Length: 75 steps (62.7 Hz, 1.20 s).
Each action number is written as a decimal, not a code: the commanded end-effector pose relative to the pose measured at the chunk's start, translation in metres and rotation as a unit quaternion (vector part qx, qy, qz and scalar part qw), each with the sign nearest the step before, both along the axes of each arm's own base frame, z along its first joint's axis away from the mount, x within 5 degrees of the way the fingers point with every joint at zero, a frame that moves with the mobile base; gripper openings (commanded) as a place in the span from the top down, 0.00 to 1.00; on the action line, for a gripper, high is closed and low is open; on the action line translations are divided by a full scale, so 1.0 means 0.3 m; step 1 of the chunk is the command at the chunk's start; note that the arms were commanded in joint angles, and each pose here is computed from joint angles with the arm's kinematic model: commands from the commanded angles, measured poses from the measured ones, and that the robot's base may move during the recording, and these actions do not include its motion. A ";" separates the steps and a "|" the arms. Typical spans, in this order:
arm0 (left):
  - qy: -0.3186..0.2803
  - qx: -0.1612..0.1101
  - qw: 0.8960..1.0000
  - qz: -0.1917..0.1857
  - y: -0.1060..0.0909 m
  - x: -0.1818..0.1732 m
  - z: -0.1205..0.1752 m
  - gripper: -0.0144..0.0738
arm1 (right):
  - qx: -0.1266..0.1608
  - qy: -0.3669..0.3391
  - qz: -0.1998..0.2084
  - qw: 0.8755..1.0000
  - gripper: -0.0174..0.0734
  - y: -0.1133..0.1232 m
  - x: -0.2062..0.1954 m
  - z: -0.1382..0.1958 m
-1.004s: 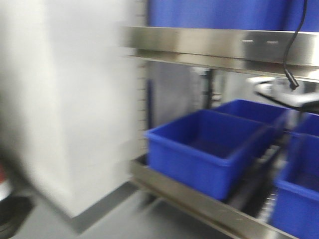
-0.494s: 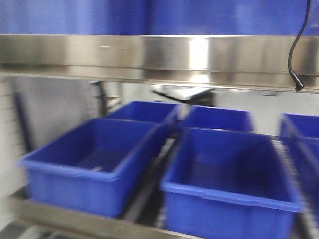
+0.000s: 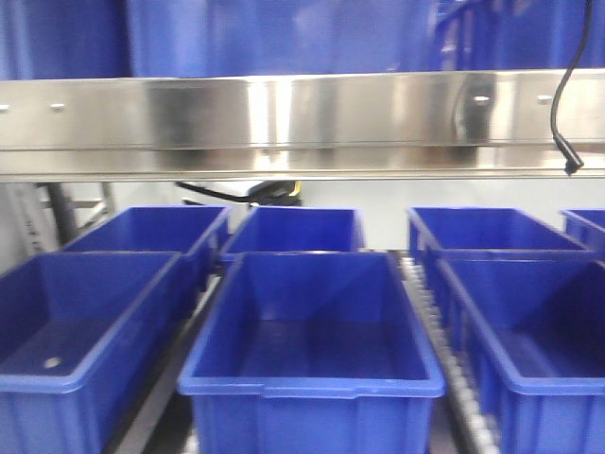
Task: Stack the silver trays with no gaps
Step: 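Drive up to the second rack of blue bins holding the tray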
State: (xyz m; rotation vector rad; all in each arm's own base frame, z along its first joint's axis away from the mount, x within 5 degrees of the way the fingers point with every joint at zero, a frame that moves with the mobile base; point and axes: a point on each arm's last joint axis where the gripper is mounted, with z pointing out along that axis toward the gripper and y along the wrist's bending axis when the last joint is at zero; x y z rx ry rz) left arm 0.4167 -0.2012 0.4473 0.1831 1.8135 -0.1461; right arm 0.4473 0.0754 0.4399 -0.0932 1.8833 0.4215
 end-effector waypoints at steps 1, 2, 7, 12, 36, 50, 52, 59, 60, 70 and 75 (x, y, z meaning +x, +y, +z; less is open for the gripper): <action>-0.025 0.010 1.000 0.009 0.031 -0.001 0.034 0.86 | -0.005 -0.032 -0.004 0.999 0.90 -0.004 -0.015 0.044; -0.025 0.010 1.000 0.009 0.031 -0.001 0.034 0.86 | -0.005 -0.032 -0.004 0.999 0.90 -0.004 -0.015 0.044; -0.025 0.010 1.000 0.009 0.031 -0.001 0.034 0.86 | -0.005 -0.032 -0.004 0.999 0.90 -0.004 -0.015 0.044; -0.025 0.010 1.000 0.009 0.031 -0.001 0.034 0.86 | -0.005 -0.032 -0.004 0.999 0.90 -0.004 -0.015 0.044; -0.025 0.010 1.000 0.009 0.031 -0.001 0.034 0.86 | -0.005 -0.032 -0.004 0.999 0.90 -0.004 -0.015 0.044; -0.025 0.010 1.000 0.009 0.031 -0.001 0.034 0.86 | -0.005 -0.032 -0.004 0.999 0.90 -0.004 -0.015 0.044; -0.025 0.010 1.000 0.009 0.031 -0.001 0.034 0.86 | -0.005 -0.032 -0.004 0.999 0.90 -0.004 -0.015 0.044; -0.025 0.010 1.000 0.009 0.031 -0.001 0.034 0.86 | -0.005 -0.032 -0.004 0.999 0.90 -0.004 -0.015 0.044; -0.025 0.010 1.000 0.009 0.031 -0.001 0.034 0.86 | -0.005 -0.032 -0.004 0.999 0.90 -0.004 -0.015 0.044; -0.025 0.010 1.000 0.008 0.029 -0.002 0.034 0.86 | -0.005 -0.032 -0.004 0.999 0.90 -0.004 -0.015 0.044; -0.025 0.010 1.000 0.008 0.029 -0.002 0.034 0.86 | -0.005 -0.032 -0.004 0.999 0.90 -0.004 -0.015 0.044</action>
